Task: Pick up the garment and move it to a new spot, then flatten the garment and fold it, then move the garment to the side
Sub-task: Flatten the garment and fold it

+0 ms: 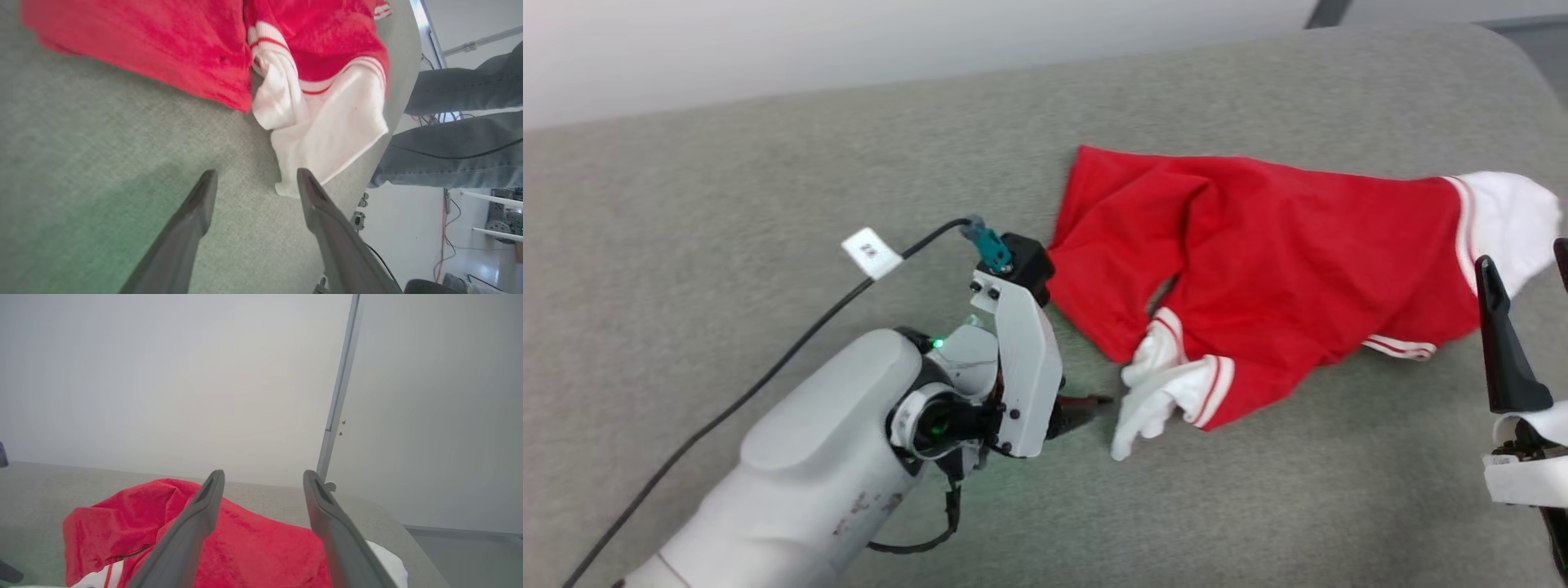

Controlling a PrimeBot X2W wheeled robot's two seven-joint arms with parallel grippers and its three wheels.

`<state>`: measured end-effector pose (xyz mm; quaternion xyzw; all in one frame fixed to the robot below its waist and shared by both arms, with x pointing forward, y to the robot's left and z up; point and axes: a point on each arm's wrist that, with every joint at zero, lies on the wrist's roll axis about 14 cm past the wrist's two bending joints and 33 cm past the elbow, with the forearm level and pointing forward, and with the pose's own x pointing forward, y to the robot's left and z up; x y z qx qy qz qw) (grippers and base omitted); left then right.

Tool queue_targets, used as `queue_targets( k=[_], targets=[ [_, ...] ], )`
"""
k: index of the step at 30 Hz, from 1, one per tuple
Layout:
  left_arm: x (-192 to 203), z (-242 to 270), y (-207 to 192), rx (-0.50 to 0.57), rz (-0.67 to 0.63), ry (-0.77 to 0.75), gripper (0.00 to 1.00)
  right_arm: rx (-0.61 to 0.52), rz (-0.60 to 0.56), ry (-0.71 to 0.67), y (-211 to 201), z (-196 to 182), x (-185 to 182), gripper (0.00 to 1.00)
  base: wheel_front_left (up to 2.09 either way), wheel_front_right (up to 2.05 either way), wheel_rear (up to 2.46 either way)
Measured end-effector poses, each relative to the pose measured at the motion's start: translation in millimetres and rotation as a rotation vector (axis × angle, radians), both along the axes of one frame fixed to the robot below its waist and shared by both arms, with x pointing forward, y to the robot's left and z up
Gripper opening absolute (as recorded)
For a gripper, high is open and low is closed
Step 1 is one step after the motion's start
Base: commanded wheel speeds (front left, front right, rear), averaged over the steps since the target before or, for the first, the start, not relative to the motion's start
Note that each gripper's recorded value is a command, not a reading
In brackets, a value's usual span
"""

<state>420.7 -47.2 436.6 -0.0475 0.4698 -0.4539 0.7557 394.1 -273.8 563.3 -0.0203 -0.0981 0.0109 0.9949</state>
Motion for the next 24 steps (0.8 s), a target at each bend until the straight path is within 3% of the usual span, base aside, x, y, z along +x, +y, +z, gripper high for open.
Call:
queue_targets(
  k=[6,17,18,20,21,24],
  targets=[
    [-14,-9,-30,0.000,-0.032,0.142,1.00,-0.003,-0.047,-0.011,-9,5,-14,1.00,0.00,0.00,0.00],
    [2,-18,-67,-0.039,-0.005,0.111,1.00,-0.028,-0.046,0.018,-6,-4,-11,1.00,0.00,0.00,0.00],
    [1,-23,-67,-0.026,-0.010,0.112,0.96,-0.028,-0.044,0.018,-5,-4,-10,1.00,0.00,0.00,0.00],
    [0,-29,-68,-0.021,-0.023,0.112,0.45,-0.030,-0.044,0.014,-5,-3,-8,1.00,0.00,0.00,0.00],
    [0,-31,-69,-0.022,-0.022,0.114,0.00,-0.031,-0.044,0.011,-5,-2,-7,1.00,0.00,0.00,0.00],
    [-3,-36,-68,-0.020,-0.034,0.135,0.00,-0.031,-0.046,0.012,-5,-3,-5,1.00,0.00,0.00,0.00]
  ],
)
